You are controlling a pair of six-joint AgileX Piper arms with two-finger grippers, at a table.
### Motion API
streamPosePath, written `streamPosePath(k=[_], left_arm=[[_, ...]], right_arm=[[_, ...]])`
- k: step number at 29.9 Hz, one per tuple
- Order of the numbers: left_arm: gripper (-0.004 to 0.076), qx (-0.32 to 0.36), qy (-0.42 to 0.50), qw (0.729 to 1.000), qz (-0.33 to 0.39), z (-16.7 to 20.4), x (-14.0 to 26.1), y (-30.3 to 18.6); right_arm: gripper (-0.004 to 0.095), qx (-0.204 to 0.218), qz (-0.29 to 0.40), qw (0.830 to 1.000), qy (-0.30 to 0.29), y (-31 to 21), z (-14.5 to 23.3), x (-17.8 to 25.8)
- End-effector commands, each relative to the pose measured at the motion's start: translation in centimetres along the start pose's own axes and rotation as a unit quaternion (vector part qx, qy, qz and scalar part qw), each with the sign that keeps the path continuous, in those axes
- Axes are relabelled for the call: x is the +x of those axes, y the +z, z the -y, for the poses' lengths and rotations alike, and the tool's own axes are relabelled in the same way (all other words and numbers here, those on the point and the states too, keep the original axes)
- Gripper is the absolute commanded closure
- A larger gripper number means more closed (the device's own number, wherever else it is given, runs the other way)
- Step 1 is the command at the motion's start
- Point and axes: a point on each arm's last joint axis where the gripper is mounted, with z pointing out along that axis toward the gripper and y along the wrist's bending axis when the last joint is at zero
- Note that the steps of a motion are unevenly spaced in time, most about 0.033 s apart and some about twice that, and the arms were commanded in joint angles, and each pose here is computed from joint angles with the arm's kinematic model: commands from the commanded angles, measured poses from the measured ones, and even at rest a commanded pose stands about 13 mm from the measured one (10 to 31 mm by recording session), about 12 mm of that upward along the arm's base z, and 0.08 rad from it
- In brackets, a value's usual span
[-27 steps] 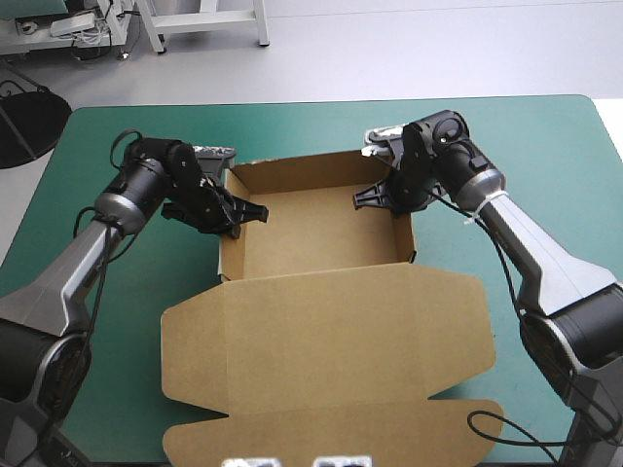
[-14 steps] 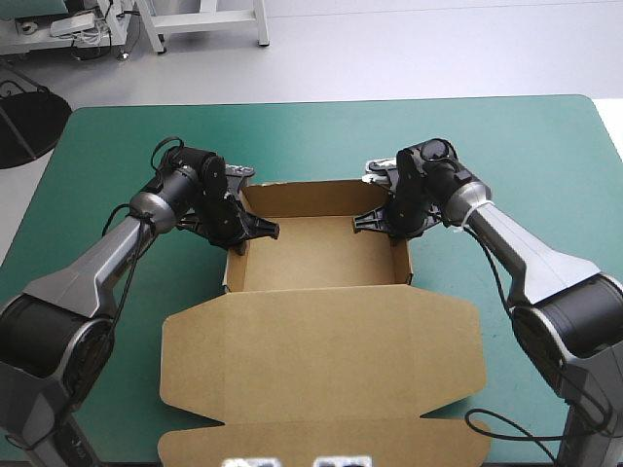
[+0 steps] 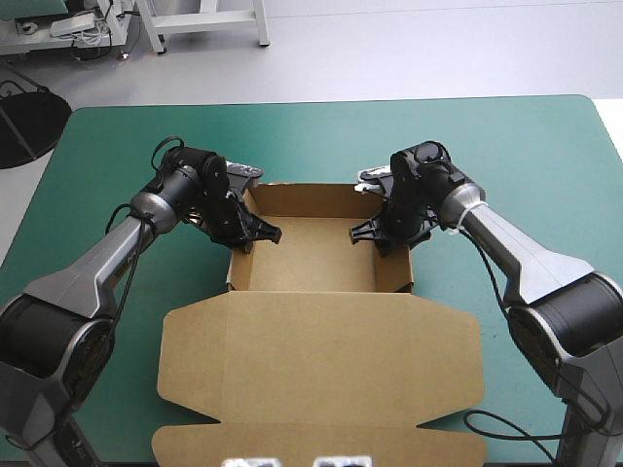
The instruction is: Fold the box
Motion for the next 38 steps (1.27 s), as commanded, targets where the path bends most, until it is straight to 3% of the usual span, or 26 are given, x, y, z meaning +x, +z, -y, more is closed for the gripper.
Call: streamPosePath(k=[1, 4, 7, 18, 23, 31, 38], left_arm=[[0.0455, 0.063, 0.026, 0.995, 0.073, 2.5, -0.6, -2.9], [0.0305, 0.062, 0.032, 0.994, 0.079, 2.5, -0.7, -2.9], [0.0247, 0.063, 0.027, 0.994, 0.081, 2.5, -0.7, -2.9], [0.0248, 0.021, -0.014, 0.997, 0.076, 1.7, -0.7, -3.2], [0.0248, -0.016, -0.015, 0.997, 0.072, 1.0, -0.6, -3.2], [0.0248, -0.016, -0.017, 0.993, 0.117, 1.0, -1.4, -3.4], [0.0248, -0.057, -0.004, 0.989, 0.137, 0.5, -2.0, -5.0]], right_arm=[[0.0442, -0.007, 0.056, 0.998, -0.011, -2.7, -0.5, -0.3], [0.0442, 0.004, 0.048, 0.999, -0.013, -2.7, -0.3, -0.2], [0.0443, 0.003, 0.054, 0.998, -0.013, -2.7, -0.3, -0.3], [0.0442, -0.001, 0.090, 0.996, 0.002, -4.4, -0.5, -1.2], [0.0442, 0.035, 0.114, 0.993, 0.015, -5.3, 0.1, -1.8], [0.0442, 0.044, 0.142, 0.988, 0.029, -5.5, 0.3, -2.2], [0.0442, 0.051, 0.175, 0.983, 0.014, -6.4, 0.4, -2.9]])
